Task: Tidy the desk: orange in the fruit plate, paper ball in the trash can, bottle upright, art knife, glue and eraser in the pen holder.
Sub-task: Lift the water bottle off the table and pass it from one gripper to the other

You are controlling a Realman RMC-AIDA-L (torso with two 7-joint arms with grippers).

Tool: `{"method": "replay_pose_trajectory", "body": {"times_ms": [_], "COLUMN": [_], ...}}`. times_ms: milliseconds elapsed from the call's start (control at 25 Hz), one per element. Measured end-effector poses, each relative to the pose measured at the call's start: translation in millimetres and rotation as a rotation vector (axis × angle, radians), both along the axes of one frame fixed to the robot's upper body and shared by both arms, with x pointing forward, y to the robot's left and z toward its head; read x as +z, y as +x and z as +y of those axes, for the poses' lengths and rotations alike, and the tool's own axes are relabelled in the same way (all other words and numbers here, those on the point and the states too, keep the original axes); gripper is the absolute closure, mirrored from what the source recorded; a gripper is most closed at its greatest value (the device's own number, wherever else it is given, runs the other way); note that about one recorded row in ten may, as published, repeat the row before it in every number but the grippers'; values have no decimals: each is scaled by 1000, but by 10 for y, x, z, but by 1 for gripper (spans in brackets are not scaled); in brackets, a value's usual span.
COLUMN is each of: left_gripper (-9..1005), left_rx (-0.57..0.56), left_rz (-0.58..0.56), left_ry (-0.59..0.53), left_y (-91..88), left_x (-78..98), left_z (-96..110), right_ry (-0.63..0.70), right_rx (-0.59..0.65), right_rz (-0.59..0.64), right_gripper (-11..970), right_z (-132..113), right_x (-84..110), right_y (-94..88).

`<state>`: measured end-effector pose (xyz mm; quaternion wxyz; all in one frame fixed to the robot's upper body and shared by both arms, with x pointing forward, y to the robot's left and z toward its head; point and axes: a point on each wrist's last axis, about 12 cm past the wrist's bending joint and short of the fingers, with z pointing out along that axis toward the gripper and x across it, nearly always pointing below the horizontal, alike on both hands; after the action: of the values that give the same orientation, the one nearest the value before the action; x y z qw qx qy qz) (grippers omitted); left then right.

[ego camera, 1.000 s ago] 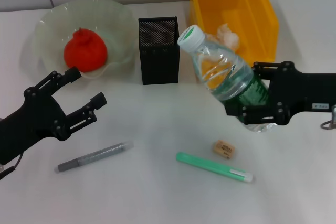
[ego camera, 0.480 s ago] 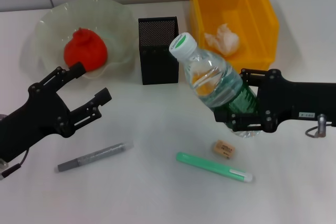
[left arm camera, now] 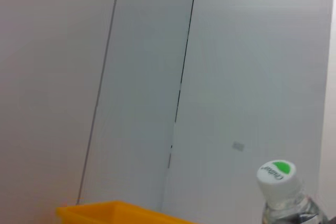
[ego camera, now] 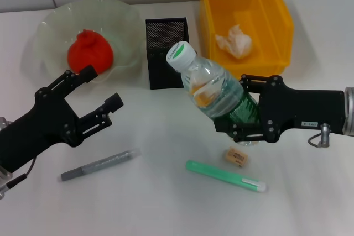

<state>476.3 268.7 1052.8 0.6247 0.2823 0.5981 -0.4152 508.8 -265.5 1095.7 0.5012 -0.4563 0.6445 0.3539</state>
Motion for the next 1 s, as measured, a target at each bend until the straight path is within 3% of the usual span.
{"method": "replay_pose_trajectory", "body": {"times_ms": [1000], "left_gripper": [168], "left_rx": [-57], "left_rz": [21], "left_ry": [-47], "left_y": [80], "left_x": [22], "left_z": [-175], "right_ry": [3], "right_rx": [52], "right_rz": [-18], "right_gripper": [172], "right_z": [244], "right_x": [-57], "right_y": [178]}}
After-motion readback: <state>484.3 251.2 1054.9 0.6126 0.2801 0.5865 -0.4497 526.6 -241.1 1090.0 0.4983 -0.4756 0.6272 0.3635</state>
